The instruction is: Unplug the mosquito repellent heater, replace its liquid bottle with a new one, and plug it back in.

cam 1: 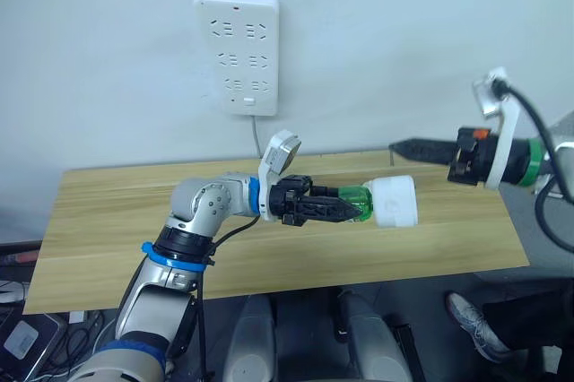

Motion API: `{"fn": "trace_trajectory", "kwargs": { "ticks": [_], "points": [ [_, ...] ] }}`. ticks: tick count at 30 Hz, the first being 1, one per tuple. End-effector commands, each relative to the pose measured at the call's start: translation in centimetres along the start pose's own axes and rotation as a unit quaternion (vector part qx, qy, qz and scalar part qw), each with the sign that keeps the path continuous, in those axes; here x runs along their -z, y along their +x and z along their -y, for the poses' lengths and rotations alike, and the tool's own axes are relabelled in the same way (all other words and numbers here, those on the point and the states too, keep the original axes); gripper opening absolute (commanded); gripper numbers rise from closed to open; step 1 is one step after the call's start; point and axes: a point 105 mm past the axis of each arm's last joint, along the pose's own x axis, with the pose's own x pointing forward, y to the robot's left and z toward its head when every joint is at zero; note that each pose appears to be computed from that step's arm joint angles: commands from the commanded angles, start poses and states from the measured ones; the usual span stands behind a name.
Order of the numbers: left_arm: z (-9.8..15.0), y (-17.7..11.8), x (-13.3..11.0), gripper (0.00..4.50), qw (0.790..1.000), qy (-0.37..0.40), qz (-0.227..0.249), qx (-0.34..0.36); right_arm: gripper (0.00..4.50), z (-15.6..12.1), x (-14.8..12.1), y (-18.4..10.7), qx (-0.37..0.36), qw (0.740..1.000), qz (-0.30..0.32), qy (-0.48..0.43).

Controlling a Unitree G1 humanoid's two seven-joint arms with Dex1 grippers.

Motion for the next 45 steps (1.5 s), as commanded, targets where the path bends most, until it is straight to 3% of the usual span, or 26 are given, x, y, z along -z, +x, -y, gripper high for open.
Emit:
{"fn": "trace_trajectory", "kwargs": {
  "ticks": [1, 12, 20, 28, 35, 45],
  "points": [
    [0.6, 0.4, -1.1, 2.28, 1.0, 0.016, 0.014, 0.013, 0.04, -2.1, 0.7, -0.2, -0.036, 0.999, -0.008, -0.027],
    [-1.5, 0.6, -2.1, 2.28, 0.998, 0.029, 0.041, -0.046, 0.04, -6.0, 3.6, -0.8, -0.159, 0.986, -0.038, -0.042],
    [-1.8, 0.8, -2.3, 2.28, 0.997, 0.03, 0.043, -0.051, 0.04, -6.6, 4.6, -0.6, -0.168, 0.984, -0.033, -0.038],
    [-1.2, 0.8, -2.0, 2.28, 0.998, 0.018, 0.041, -0.036, 0.04, -5.7, 3.8, -0.6, -0.135, 0.99, -0.015, -0.037],
    [-2.3, 0.9, -1.9, 2.28, 0.996, 0.026, 0.05, -0.068, 0.04, -8.0, 5.7, -1.2, -0.215, 0.975, -0.051, -0.039],
    [-2.2, 1.0, -1.6, 2.28, 0.996, 0.023, 0.048, -0.068, 0.04, -8.0, 5.0, -1.1, -0.213, 0.976, -0.031, -0.042]
  ]
}}
